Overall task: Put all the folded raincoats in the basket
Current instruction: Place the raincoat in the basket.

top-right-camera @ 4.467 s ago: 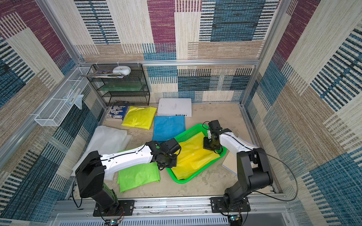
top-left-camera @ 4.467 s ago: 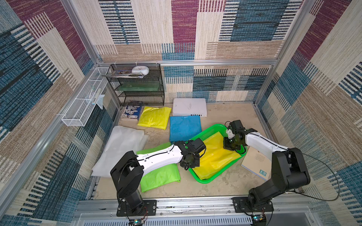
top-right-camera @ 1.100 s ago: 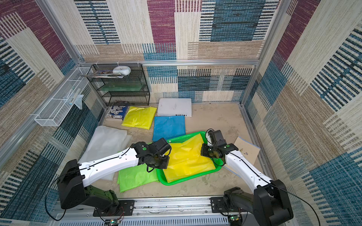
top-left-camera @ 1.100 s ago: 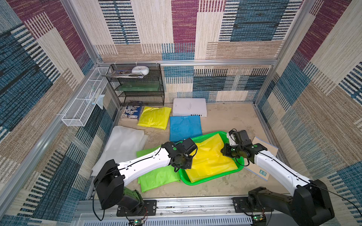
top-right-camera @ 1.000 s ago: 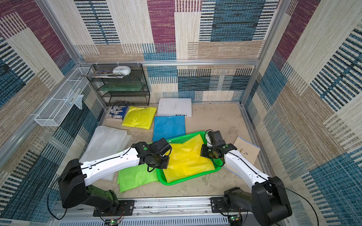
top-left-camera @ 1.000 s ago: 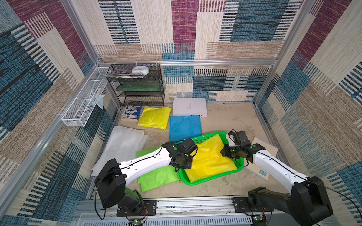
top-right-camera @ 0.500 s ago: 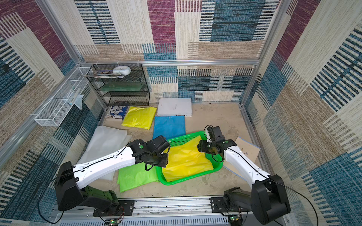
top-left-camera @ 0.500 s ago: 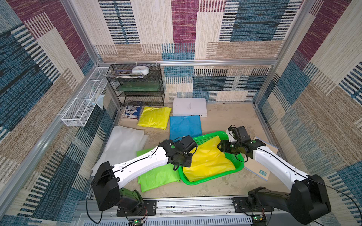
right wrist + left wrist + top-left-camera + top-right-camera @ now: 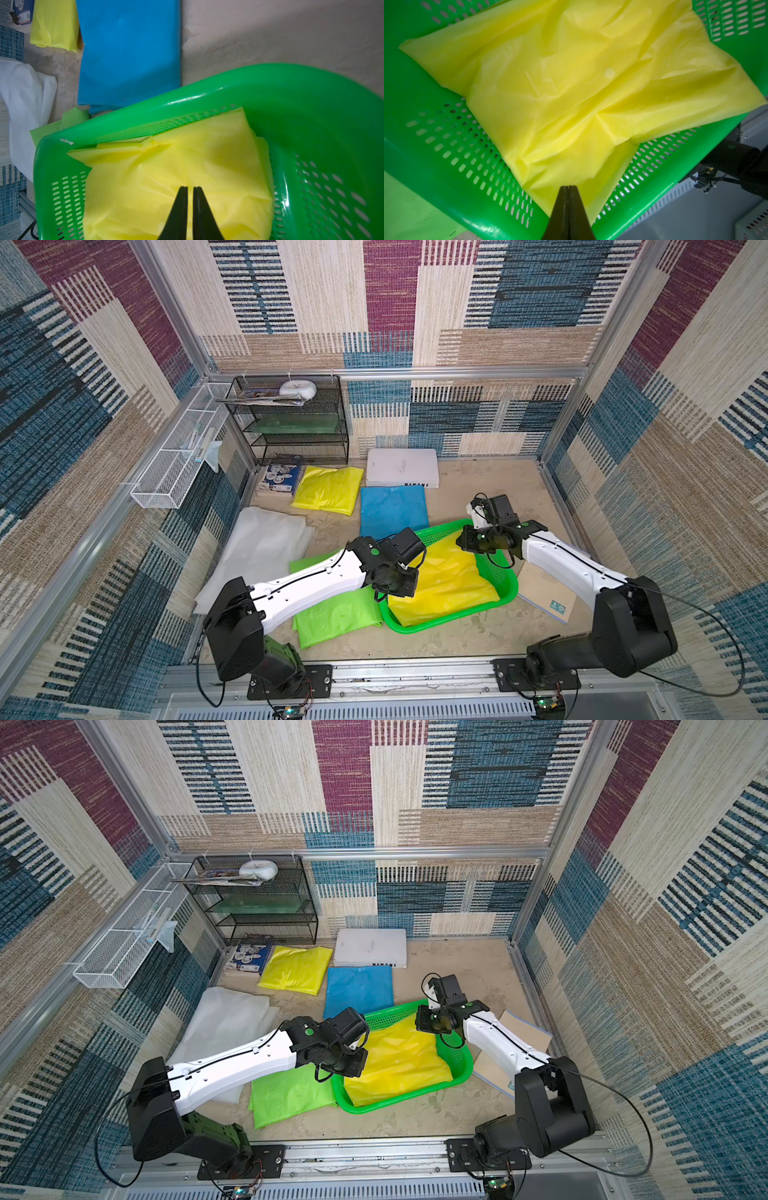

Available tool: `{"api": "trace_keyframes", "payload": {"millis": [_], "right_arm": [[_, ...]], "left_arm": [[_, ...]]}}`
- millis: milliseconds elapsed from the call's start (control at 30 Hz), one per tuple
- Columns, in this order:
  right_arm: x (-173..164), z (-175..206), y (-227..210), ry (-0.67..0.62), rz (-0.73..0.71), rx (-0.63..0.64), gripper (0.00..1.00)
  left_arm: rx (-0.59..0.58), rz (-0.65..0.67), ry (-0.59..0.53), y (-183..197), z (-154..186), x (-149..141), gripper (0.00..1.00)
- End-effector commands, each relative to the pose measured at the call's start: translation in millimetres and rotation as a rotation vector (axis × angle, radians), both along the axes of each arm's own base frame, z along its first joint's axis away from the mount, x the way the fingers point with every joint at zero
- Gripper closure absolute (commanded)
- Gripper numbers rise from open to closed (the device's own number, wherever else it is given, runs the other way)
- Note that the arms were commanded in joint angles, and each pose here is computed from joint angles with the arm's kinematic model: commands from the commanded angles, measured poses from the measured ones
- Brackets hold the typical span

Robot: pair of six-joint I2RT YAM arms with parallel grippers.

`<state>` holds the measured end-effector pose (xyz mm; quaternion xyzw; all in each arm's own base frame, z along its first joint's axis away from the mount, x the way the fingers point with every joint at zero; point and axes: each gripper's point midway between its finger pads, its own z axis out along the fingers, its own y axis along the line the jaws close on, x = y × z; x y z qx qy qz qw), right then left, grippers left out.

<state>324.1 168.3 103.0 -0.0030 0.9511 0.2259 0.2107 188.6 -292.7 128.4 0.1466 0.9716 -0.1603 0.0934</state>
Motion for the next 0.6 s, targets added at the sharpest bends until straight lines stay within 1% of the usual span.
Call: {"api": "trace_keyframes", "payload": {"millis": [0,200,267,333,400,500,567], "right_arm": [[12.0,-16.5,1.1,0.0,0.0,-0.034,0.88],[23.8,-62.2,-25.3,0.034,-0.04,-0.232,0.88],[25.5,-66.2,-29.3,0.048,-0.023,-0.277,0.88],[25.2,-53.2,-26.3,0.018,-0.008,-0.267,0.87],[20.3,-32.0,-19.9,-0.024,0.015,-0.225,0.85],[1.1,1.6,-11.6,-0.05,0.062,-0.151,0.78],[-16.8,15.6,-6.8,-0.043,0.102,-0.099,0.78]], "left_arm": [[0.008,-0.005,0.01,-2.4,-8.9,-1.4,1.0],[0.017,-0.015,0.056,4.1,-27.7,-15.5,1.0],[0.028,-0.018,0.08,8.5,-37.1,-21.3,1.0],[0.04,-0.025,0.098,13.0,-43.3,-27.1,1.0],[0.037,-0.021,0.094,16.4,-41.9,-28.3,1.0],[0.002,-0.035,0.076,12.8,-30.1,-28.2,1.0],[-0.019,-0.048,0.076,8.6,-24.1,-28.6,1.0]]}}
